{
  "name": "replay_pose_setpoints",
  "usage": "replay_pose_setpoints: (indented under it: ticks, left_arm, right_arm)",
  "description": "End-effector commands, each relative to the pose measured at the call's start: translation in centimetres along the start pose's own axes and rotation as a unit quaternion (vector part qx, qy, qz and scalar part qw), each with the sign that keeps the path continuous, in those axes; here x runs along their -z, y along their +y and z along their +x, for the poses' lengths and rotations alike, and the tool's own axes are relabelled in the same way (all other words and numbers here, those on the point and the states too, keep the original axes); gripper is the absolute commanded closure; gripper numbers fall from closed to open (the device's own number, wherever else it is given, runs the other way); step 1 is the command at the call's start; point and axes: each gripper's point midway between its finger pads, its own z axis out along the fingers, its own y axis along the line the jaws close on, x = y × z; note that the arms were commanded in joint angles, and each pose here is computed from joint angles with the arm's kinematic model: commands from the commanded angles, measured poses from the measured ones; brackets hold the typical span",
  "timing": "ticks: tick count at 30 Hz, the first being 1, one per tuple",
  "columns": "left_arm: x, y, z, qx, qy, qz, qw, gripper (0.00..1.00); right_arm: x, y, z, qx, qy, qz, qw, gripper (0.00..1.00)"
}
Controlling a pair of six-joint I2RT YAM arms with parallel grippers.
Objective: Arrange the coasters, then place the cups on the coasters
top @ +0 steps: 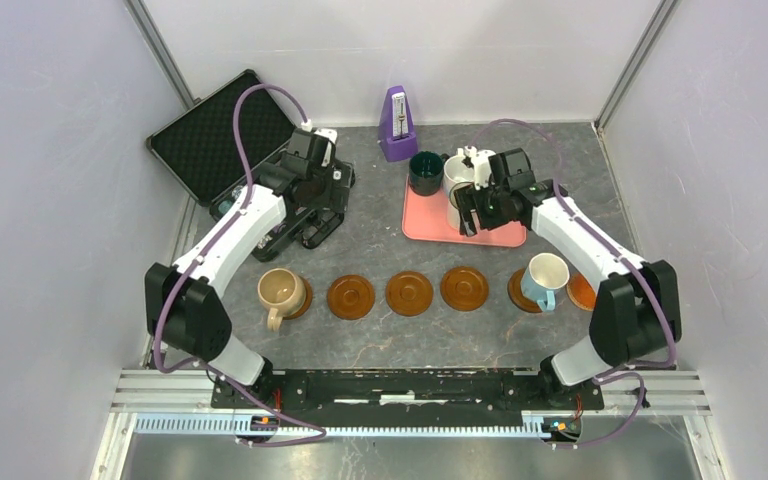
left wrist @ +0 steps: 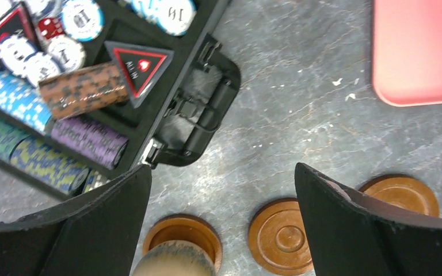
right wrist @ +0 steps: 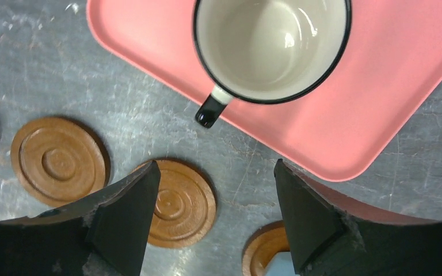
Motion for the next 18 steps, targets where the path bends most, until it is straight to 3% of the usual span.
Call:
replay_pose_setpoints:
  ticks: [1, 8, 12, 18]
  left_arm:
    - [2.0, 2.8, -0.4, 0.033, -0.029, -0.066, 0.997, 0.0]
    - [1.7, 4.6, 0.0, 0.012, -0.012, -0.097, 0.995, 0.0]
    - [2.2, 6.2, -1.6, -0.018, -0.027, -0.129, 0.991, 0.0]
    - [2.7, 7.2, -1.8, -0.022, -0.021, -0.137, 0.99, 0.0]
  right_arm:
    - [-1.5, -0.9, -2.5, -0.065, -0.037, 0.042, 0.996, 0.22]
    - [-3.7, -0.6, -1.6, -0.104, -0.032, 0.066, 0.992, 0.3]
    - [-4.5, -0.9, -1.6, -0.112, -0.041, 0.073, 0.99, 0.34]
    - [-6.3, -1.4, 1.2, -0.11, -0.005, 0.086, 0.99, 0.42]
